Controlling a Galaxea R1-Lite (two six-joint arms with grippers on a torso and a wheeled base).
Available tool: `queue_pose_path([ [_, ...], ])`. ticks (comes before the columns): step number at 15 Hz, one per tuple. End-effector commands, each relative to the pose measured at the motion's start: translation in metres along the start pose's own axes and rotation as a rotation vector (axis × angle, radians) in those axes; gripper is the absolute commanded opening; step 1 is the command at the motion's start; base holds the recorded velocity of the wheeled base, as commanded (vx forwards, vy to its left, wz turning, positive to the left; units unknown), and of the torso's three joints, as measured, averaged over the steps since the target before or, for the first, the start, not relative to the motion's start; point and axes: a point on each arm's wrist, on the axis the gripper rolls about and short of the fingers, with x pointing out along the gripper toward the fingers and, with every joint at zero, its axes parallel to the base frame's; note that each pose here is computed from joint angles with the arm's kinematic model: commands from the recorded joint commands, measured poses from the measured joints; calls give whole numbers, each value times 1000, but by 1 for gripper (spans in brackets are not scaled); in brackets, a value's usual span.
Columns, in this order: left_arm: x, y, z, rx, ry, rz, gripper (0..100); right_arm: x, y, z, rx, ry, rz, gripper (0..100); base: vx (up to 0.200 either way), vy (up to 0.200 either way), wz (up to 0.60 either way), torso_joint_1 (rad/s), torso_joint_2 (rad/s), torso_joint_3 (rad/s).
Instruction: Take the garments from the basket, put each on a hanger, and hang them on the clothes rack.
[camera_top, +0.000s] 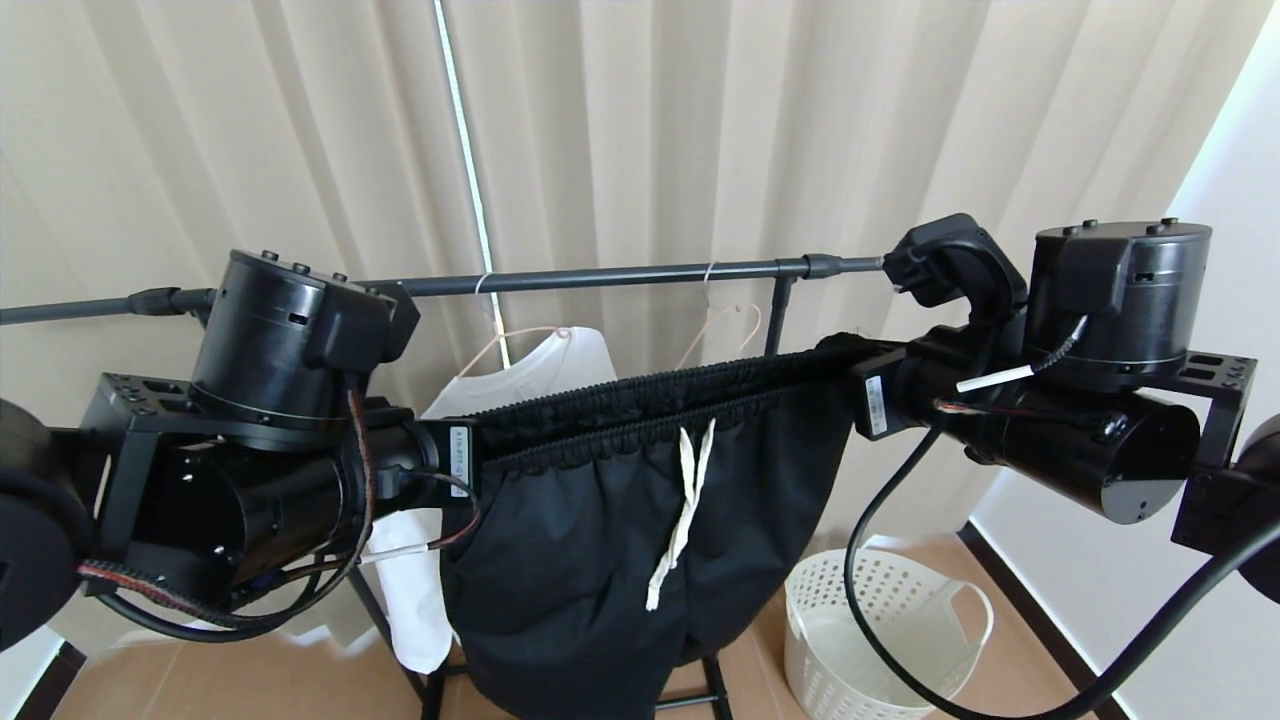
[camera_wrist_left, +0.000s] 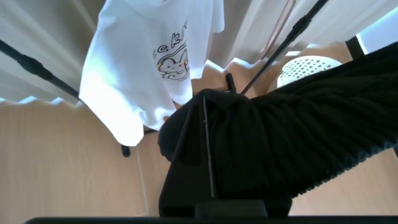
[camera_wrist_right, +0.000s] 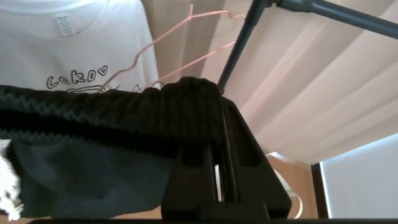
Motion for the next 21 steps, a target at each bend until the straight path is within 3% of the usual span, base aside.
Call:
queue_pose_path([
  [1, -5, 5, -2, -6, -4, 5, 0, 6, -17, 1, 7, 2, -53, 0, 0, 0, 0, 0, 0, 0],
  [4, -4, 5, -4, -3, 3, 6, 0, 13, -33, 1, 8, 10, -107, 0, 0, 0, 0, 0, 0, 0],
  [8, -3, 1, 0, 18, -12, -13, 0, 11, -35, 2, -2, 6, -113, 0, 0, 0, 0, 0, 0, 0],
  [12, 25, -24, 33, 5, -95, -44, 0, -10, -37, 3, -40, -10, -102, 0, 0, 0, 0, 0, 0, 0],
  [15, 33, -33, 43, 3, -114, -55, 0, -23, -34, 1, -86, -19, -72, 0, 0, 0, 0, 0, 0, 0],
  [16, 46, -51, 63, 12, -154, -102, 0, -49, -30, -2, -160, -49, 23, 0, 0, 0, 0, 0, 0, 0],
  [21, 64, -63, 90, -19, -216, -145, 0, -67, -8, -14, -228, -50, 131, 0, 0, 0, 0, 0, 0, 0],
])
